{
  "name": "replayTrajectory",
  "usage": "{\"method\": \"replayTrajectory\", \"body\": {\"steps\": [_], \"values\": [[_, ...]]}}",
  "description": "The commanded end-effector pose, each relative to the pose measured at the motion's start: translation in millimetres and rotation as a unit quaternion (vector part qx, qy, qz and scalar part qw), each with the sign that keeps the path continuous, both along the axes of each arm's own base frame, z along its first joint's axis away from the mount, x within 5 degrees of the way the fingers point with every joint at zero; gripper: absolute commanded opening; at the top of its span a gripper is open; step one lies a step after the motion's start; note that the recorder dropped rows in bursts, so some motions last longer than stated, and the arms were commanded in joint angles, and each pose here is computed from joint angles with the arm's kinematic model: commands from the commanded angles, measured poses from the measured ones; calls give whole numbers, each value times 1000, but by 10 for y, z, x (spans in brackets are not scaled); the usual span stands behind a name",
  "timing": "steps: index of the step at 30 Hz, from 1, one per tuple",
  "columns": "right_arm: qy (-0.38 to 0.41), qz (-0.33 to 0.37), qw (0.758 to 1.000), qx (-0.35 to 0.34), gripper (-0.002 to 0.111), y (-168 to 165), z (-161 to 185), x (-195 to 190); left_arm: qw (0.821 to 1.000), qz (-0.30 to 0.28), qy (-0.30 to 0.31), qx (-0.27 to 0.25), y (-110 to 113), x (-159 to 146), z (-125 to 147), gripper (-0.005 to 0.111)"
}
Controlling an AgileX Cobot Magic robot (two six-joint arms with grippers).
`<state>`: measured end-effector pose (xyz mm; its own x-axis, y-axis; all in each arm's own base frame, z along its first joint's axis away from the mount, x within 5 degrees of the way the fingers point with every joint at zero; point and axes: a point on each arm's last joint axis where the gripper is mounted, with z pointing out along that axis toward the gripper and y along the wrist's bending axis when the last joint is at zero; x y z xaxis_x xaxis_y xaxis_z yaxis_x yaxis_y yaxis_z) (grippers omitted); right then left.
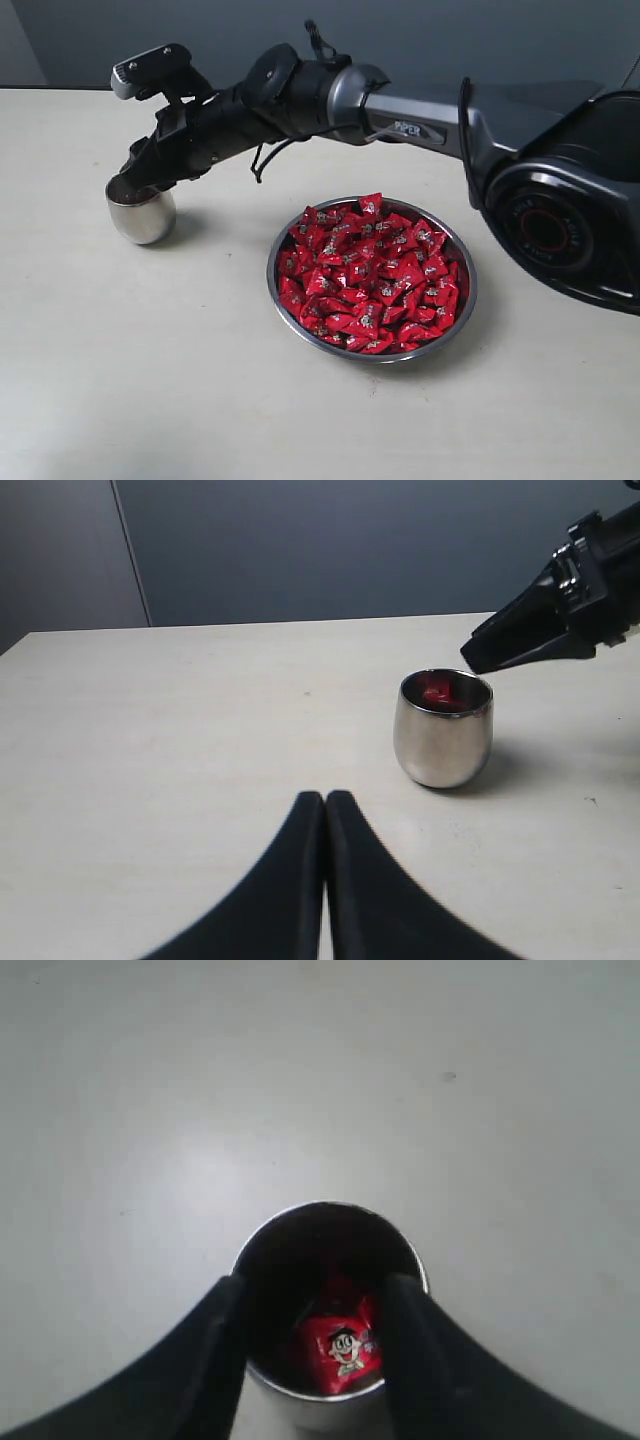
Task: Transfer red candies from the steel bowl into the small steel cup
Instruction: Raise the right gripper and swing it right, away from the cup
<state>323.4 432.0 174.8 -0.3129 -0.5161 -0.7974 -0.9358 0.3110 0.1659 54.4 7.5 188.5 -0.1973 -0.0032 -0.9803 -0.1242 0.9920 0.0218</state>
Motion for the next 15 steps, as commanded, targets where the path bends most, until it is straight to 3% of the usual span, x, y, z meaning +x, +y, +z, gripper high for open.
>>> {"method": "replayTrajectory", "body": {"steps": [1, 8, 15], "values": [[-24, -17, 999, -13, 24, -111, 398, -3, 1000, 0, 0, -2, 0, -2, -11, 0], [-4, -50, 999, -18, 20, -409, 850, 70, 1000, 0, 0, -2, 0, -2, -11, 0], [12, -174, 984, -19, 20, -1223, 1119, 224, 1000, 0, 0, -2, 0, -2, -11, 0]]}}
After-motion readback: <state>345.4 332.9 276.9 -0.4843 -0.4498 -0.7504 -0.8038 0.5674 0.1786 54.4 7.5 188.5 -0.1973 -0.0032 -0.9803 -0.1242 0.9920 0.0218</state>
